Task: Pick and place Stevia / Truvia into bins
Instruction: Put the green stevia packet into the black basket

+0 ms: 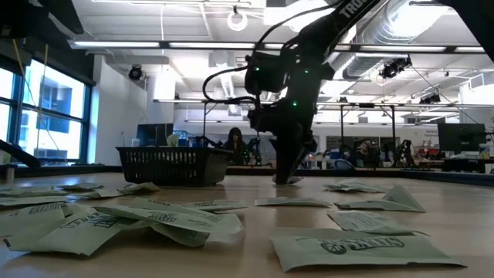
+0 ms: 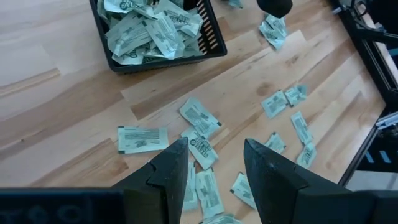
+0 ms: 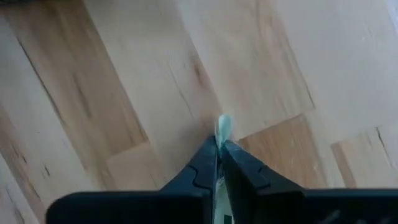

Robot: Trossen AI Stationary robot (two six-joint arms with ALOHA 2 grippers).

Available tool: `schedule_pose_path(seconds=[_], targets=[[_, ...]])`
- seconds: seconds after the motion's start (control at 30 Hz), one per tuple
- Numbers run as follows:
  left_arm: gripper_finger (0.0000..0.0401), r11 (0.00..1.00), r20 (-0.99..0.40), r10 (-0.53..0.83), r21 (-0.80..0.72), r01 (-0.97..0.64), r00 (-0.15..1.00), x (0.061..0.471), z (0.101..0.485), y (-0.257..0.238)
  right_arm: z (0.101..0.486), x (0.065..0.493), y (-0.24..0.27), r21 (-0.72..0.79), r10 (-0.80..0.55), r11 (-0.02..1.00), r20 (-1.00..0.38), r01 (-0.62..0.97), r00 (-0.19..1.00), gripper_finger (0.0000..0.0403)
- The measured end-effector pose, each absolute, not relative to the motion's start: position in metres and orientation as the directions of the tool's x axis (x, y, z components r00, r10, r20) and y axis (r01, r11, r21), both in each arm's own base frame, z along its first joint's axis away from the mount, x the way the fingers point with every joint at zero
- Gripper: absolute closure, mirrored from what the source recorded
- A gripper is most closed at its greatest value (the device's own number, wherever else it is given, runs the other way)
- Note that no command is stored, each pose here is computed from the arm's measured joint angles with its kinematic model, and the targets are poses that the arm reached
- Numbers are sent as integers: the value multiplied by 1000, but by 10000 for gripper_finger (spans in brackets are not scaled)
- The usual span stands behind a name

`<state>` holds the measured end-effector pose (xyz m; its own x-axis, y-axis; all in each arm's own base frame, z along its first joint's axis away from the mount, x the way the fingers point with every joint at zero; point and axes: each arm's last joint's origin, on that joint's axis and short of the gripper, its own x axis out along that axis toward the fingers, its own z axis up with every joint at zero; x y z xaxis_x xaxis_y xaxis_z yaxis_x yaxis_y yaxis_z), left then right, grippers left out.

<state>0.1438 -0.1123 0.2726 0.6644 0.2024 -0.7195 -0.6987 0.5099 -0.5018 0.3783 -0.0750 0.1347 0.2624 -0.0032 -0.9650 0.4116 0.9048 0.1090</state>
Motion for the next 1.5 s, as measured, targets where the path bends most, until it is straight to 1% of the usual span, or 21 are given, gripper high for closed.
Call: schedule_pose_path(seconds=[0.07,0.1,0.17,0.3,0.4,0.47,0.53,0.6,0.67,0.7,0.8,0.87,0.93,1.03,1.1,1.17,1.23,1.33,1.4,1.43,1.5], targets=[[210,510,-721,202,-501,-699,663,144,272,-112,145,387,-76,131,7,899,-959,418,285,379],[210,510,-721,202,-500,-700,663,144,272,-112,154,393,-77,138,4,900,-951,414,309,383],[210,510,-721,201,-501,-700,663,144,272,-112,181,409,-77,152,-12,911,-919,384,393,396],[210,510,-721,201,-501,-700,663,144,272,-112,238,433,-72,127,-80,932,-842,340,533,394],[210,511,-721,201,-500,-699,663,144,272,-112,274,447,-67,133,-117,939,-745,318,657,400],[210,514,-721,201,-498,-698,663,144,272,-112,286,455,-64,143,-116,945,-692,293,712,394],[210,517,-721,202,-496,-697,663,144,272,-112,281,464,-62,173,-72,950,-690,260,721,386],[210,517,-721,202,-496,-697,663,144,272,-112,263,473,-61,249,12,939,-716,239,698,380],[210,517,-721,201,-497,-697,663,144,273,-112,234,481,-59,329,100,912,-758,246,645,373],[210,518,-721,201,-497,-697,663,144,272,-112,219,484,-59,343,118,903,-778,259,617,370],[210,519,-718,205,-497,-696,665,144,273,-112,184,493,-58,297,79,905,-822,306,563,357],[210,513,-718,205,-500,-697,665,144,273,-112,177,494,-57,290,64,898,-831,331,553,345],[210,510,-715,201,-508,-695,670,144,273,-113,187,493,-57,303,69,895,-819,327,569,329],[210,504,-711,195,-519,-691,676,145,273,-113,220,485,-57,285,44,911,-785,297,617,300],[210,501,-709,193,-523,-689,679,145,274,-114,242,476,-57,229,-10,928,-775,294,632,279],[210,502,-709,194,-522,-689,678,145,273,-114,262,463,-58,134,-89,941,-788,310,609,259],[210,501,-709,193,-524,-689,679,145,274,-114,277,446,-59,12,-175,947,-818,321,548,240],[210,502,-706,197,-523,-689,680,145,274,-114,284,421,-60,-151,-252,949,-892,278,375,217],[210,504,-705,201,-520,-689,680,145,274,-113,273,407,-65,-169,-234,952,-940,255,250,208],[210,504,-703,204,-521,-688,681,145,274,-113,264,400,-66,-150,-199,958,-961,245,191,206],[210,507,-702,209,-518,-689,681,145,274,-113,240,389,-67,-107,-136,966,-985,237,110,204]])
